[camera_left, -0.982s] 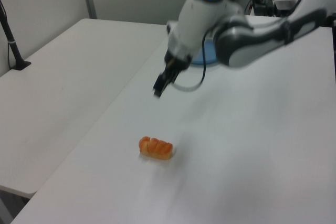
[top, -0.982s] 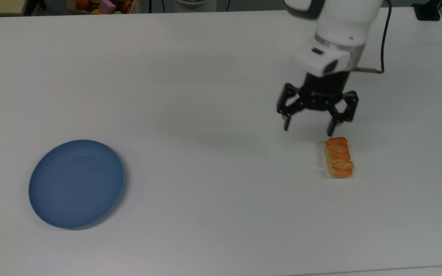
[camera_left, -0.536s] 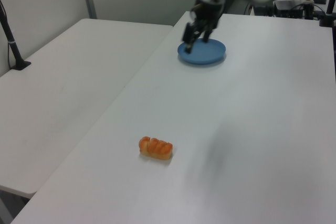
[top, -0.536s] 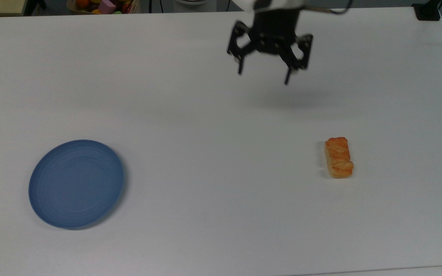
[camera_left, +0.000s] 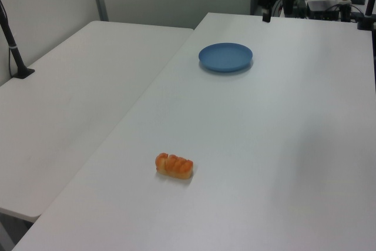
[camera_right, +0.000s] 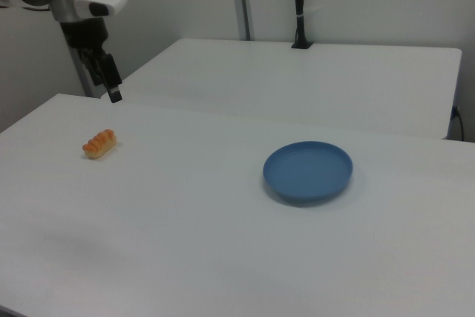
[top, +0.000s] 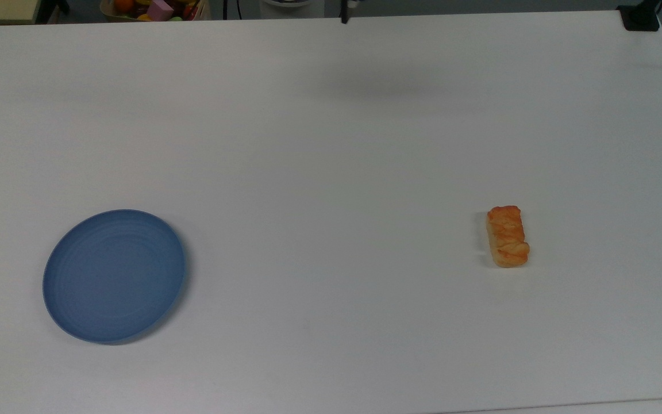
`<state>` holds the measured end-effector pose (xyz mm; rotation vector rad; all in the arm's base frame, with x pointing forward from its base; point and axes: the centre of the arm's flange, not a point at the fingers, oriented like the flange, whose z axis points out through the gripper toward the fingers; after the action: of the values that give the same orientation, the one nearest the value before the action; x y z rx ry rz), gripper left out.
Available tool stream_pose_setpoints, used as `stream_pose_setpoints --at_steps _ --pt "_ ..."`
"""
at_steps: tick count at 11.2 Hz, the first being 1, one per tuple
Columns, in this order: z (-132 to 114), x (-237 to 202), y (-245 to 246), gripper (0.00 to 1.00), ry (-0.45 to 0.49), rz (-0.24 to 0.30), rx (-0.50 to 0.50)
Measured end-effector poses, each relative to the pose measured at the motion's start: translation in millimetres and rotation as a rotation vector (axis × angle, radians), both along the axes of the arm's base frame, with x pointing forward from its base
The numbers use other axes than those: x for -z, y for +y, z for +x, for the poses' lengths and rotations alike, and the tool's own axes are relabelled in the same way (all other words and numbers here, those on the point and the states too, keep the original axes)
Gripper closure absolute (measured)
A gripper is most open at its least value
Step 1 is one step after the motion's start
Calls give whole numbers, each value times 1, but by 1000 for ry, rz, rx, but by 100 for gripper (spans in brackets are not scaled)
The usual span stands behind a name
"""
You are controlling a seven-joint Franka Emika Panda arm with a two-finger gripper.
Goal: Put the bread on the table
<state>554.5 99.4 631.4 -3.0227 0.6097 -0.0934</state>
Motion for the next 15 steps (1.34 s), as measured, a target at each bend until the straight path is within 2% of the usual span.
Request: stream_pose_setpoints --at_steps 1,2,4,7,9,15 --pt "-3 -4 -12 0 -7 0 -10" --pt "-8 -8 -19 0 -14 -3 -62" --pt "-15 -10 -26 0 -22 4 -209" --pt "-10 1 -38 0 -27 1 -417" --pt "-2 9 -40 0 -37 -3 -456" --pt "5 15 -44 0 -47 -5 -455"
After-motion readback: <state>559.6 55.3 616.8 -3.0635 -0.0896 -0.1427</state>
